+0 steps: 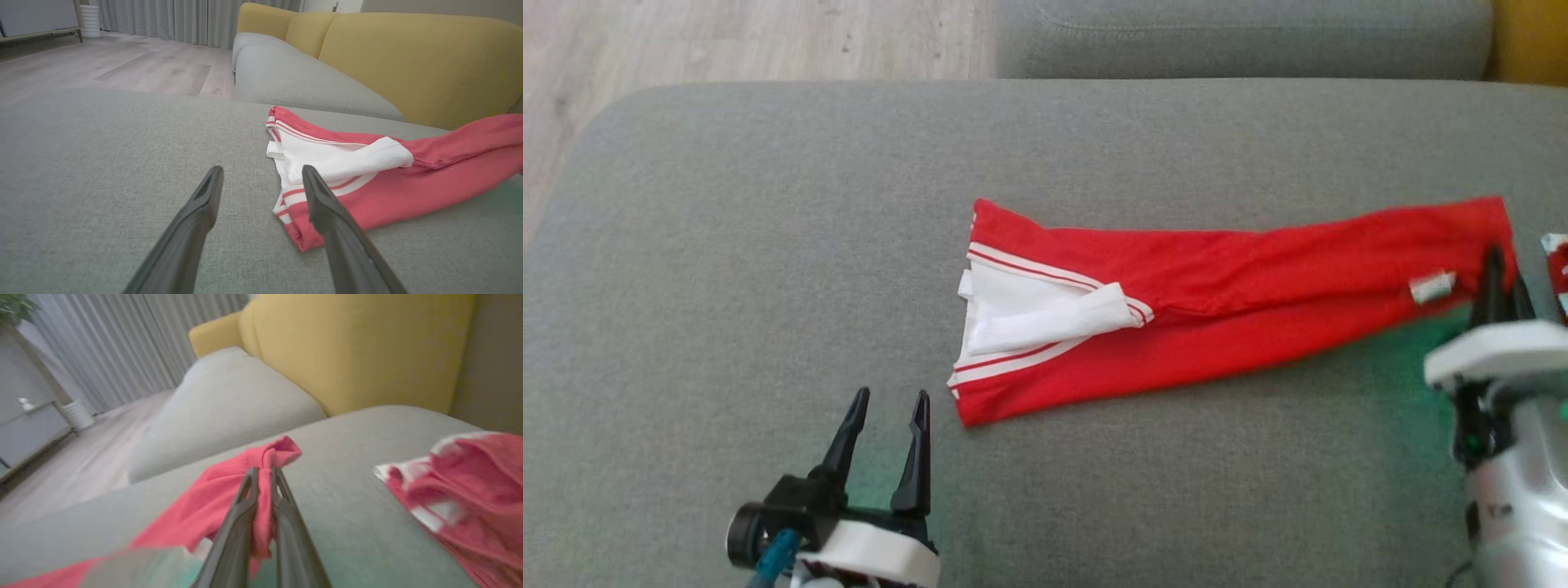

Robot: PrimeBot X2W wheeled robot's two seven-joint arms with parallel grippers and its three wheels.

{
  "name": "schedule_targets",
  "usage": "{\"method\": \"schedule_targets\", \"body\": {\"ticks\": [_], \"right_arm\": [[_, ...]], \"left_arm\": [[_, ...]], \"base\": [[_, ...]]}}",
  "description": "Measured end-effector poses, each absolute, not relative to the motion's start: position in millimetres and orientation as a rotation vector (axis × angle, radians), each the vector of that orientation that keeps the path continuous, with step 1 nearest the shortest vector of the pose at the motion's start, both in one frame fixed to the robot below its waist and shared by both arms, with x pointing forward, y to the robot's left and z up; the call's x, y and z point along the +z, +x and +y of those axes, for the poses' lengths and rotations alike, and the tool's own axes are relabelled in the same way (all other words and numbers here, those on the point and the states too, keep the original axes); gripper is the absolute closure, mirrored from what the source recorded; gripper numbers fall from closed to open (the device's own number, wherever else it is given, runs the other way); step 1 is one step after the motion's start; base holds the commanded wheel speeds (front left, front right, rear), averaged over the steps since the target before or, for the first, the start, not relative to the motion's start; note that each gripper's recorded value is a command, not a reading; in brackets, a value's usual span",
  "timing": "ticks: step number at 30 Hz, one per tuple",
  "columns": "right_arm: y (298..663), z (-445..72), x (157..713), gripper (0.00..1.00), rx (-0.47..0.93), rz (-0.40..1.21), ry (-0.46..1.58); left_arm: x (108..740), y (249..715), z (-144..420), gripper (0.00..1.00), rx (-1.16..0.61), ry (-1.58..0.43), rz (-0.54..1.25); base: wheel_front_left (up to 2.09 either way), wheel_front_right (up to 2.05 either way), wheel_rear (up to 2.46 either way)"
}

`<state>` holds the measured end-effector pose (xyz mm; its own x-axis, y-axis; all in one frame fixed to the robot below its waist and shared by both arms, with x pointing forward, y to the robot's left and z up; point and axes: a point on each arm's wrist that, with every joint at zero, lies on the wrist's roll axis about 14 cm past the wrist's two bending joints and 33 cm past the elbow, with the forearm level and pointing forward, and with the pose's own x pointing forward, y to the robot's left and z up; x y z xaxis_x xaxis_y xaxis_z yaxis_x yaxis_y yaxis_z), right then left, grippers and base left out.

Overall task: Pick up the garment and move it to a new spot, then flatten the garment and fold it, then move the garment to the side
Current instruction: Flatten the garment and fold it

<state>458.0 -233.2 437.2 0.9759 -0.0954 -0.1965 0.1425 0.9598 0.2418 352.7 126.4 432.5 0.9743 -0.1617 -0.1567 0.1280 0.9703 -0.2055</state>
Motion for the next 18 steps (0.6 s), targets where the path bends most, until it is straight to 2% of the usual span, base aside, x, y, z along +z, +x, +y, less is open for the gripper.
{"method": "schedule_targets", "body": {"ticks": [3,7,13,18], "right_arm": [[475,-194,475,1.00,0.005,0.071,0.267],[476,-108,501,1.00,0.254,0.014,0.281],[447,8,495,1.00,0.579,0.078,0.298],[427,62,479,1.00,0.721,0.155,0.291]], "left_arm": [[430,345,130,0.00,-0.129,-0.208,0.182],[426,332,139,0.00,-0.092,-0.219,0.196],[428,317,150,0.00,-0.045,-0.229,0.187],[429,301,167,0.00,0.021,-0.235,0.178]], "base": [[0.00,0.00,0.00],[0.00,0.00,0.00],[0.00,0.00,0.00],[0.00,0.00,0.00]]}}
